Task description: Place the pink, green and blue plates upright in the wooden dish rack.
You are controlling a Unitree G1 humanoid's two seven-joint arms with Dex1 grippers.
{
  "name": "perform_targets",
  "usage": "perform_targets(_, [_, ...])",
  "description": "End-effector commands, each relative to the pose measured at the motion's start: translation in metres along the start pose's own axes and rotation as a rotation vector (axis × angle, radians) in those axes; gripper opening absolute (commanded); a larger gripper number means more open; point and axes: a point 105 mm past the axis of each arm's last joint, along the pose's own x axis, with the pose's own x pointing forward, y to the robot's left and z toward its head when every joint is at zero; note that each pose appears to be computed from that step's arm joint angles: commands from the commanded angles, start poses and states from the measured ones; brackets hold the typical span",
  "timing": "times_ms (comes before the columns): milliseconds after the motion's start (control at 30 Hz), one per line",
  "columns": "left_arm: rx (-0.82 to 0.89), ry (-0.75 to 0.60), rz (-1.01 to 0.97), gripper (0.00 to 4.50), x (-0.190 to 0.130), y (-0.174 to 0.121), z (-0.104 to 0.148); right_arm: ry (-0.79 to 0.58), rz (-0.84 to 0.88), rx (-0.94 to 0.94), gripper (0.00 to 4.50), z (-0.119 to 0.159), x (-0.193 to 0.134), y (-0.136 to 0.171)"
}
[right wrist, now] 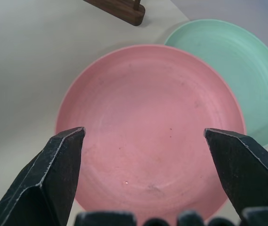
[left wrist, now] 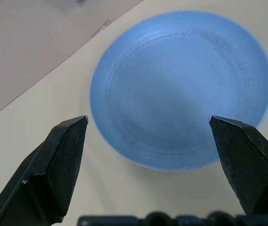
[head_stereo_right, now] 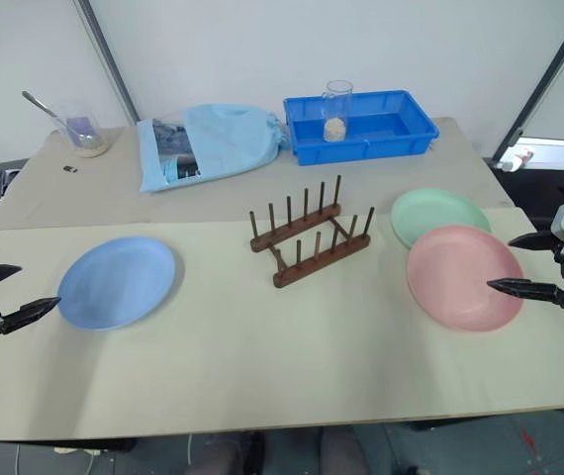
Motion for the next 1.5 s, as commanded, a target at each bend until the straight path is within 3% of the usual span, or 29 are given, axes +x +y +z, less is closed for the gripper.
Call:
perform_targets(33, [0.020,-0.025,0.016,4.42,-0.002,0.003,0.005,-0.025,-0.021,-0.035,4.50,0.009,-0.004,-0.005])
perform_targets(767, [0.036,-0.027,0.020,4.42,0.005,0.008,-0.004,-0.031,-0.023,-0.038,4.50,0.011,-0.002,0.002])
perform_targets(1033, [0.059,-0.089,-0.013,4.42,0.016,0.003,0.008,-0.036,-0.031,-0.041,4.50,0.013,-0.003,0.004])
perform_targets(1167, [0.068,-0.182,-0.119,4.42,0.036,-0.026,0.032,-0.057,-0.027,-0.051,4.50,0.022,-0.003,0.009])
perform_targets(1433, [-0.021,-0.360,-0.472,4.42,0.090,-0.148,0.080,-0.194,0.077,-0.043,4.50,0.063,0.011,0.050])
perform_targets(1500, [-0.037,-0.382,-0.520,4.42,0.100,-0.167,0.086,-0.224,0.095,-0.026,4.50,0.072,0.014,0.060])
